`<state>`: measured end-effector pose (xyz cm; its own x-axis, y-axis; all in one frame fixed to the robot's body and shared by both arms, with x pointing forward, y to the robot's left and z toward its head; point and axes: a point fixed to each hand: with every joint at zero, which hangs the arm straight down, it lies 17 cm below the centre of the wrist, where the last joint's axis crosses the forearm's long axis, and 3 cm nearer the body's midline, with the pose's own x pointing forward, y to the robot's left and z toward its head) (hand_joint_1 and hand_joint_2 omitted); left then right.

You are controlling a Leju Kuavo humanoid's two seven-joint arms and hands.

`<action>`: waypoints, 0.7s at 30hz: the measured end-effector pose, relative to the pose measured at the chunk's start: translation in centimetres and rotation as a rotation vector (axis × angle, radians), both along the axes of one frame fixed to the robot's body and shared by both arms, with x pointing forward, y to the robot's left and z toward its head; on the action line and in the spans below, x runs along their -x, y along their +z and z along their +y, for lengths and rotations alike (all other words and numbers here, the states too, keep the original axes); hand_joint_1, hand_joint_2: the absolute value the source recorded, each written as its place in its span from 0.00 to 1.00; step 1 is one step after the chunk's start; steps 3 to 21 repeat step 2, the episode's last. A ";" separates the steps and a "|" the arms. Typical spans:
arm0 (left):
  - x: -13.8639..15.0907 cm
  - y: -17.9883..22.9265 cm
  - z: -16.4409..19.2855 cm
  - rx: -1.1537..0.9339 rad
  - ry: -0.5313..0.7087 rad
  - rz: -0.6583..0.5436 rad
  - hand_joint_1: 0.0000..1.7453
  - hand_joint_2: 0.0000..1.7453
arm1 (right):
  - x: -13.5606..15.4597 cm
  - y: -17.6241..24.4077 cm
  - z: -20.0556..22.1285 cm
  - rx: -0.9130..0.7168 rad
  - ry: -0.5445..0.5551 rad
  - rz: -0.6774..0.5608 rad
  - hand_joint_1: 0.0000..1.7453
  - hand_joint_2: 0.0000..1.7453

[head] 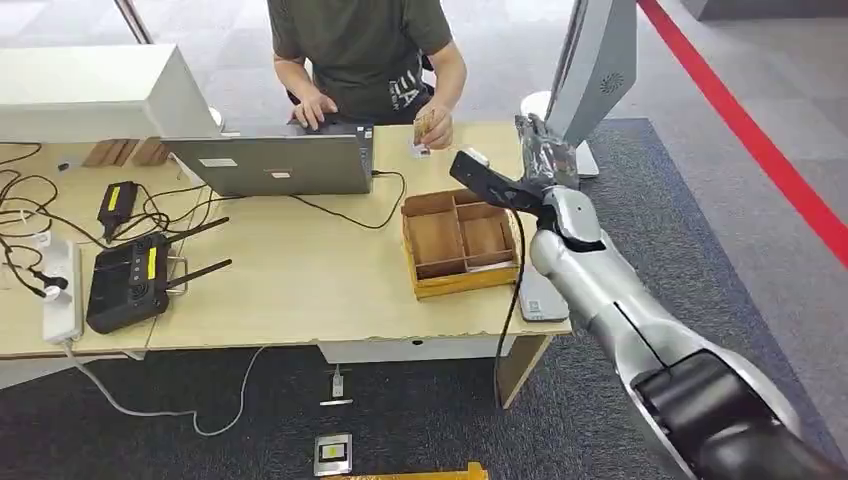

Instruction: Pass the card to the sensor for recognition and then transmit it.

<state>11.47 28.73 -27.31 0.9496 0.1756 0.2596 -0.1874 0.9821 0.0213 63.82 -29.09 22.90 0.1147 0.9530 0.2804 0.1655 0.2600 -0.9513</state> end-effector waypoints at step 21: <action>0.0 0.0 0.1 -0.001 0.011 0.001 0.00 0.00 | 0.2 -0.2 -1.5 -0.012 -0.015 0.001 0.00 0.00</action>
